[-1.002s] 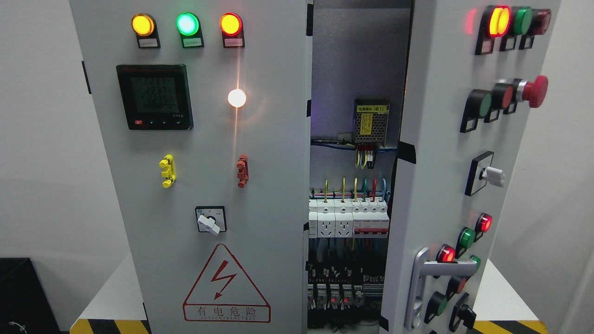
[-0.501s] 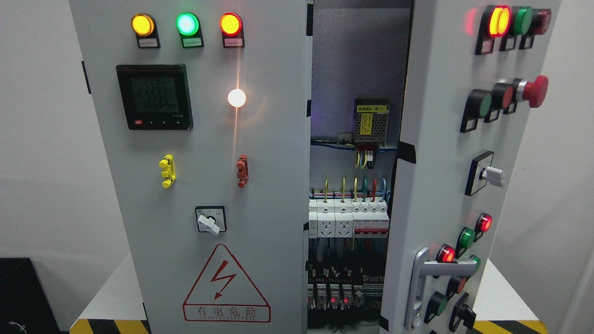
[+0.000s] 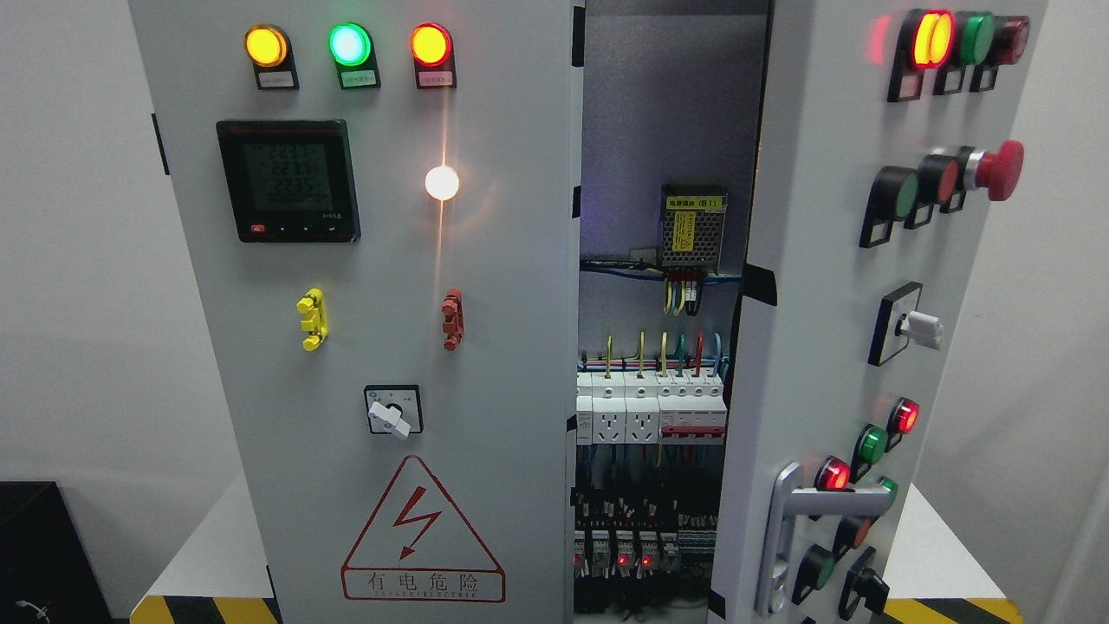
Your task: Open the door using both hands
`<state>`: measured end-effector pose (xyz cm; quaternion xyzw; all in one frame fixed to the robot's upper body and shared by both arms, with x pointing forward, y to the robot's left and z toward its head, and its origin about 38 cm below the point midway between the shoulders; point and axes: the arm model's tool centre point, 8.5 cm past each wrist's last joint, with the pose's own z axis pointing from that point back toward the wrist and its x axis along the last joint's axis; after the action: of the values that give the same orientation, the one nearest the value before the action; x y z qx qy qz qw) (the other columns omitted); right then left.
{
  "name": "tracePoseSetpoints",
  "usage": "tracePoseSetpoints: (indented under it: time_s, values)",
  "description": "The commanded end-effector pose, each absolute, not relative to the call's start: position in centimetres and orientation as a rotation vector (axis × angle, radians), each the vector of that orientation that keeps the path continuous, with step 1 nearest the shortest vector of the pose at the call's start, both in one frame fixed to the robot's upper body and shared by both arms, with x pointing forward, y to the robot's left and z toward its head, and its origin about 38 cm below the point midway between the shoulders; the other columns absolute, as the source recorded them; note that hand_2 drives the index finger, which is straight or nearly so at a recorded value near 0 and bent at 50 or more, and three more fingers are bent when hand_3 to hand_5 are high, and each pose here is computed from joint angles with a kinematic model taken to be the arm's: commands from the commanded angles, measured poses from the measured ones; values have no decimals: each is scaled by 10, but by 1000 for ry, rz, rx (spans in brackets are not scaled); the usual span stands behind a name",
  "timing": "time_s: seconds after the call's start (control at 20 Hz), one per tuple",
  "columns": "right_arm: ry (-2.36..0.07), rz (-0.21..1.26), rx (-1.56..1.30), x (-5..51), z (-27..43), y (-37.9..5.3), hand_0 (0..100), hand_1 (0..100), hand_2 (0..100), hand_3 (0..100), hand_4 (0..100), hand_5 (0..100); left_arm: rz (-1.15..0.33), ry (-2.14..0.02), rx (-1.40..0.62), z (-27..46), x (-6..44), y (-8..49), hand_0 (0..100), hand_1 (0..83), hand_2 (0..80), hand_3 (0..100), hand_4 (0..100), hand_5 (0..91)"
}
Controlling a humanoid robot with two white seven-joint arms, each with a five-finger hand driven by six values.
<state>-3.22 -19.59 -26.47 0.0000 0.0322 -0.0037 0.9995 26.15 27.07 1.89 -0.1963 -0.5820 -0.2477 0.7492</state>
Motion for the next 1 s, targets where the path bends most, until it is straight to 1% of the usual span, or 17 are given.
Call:
tracePoseSetpoints:
  time_s: [0.0,0.15,0.3,0.4,0.55,0.7,0.95]
  values:
    - [65,-21,2,-32,-265,-195,0,0,0,0,0,0,-810,-1510,-605,170,280,248,0,0,0,0,0,0]
    - [66,-23,0,-32,-265,-196,0,0,0,0,0,0,-801,-1613,-639,213,307,243,0,0,0,0,0,0]
    - [65,-23,0,-32,-265,-196,0,0,0,0,0,0,-849,-1694,-667,248,317,232,0,0,0,0,0,0]
    - [65,-21,0,-32,-265,-196,0,0,0,0,0,0,-863,-1720,-721,265,321,222,0,0,0,0,0,0]
    - [66,-23,1,-32,-265,-195,0,0,0,0,0,0,-841,-1719,-834,289,329,209,0,0,0,0,0,0]
    - [66,-23,0,-32,-265,-196,0,0,0,0,0,0,-832,-1704,-901,316,338,201,0,0,0,0,0,0]
    - [65,-24,0,-32,-265,-196,0,0,0,0,0,0,-896,-1708,-978,350,343,178,0,0,0,0,0,0]
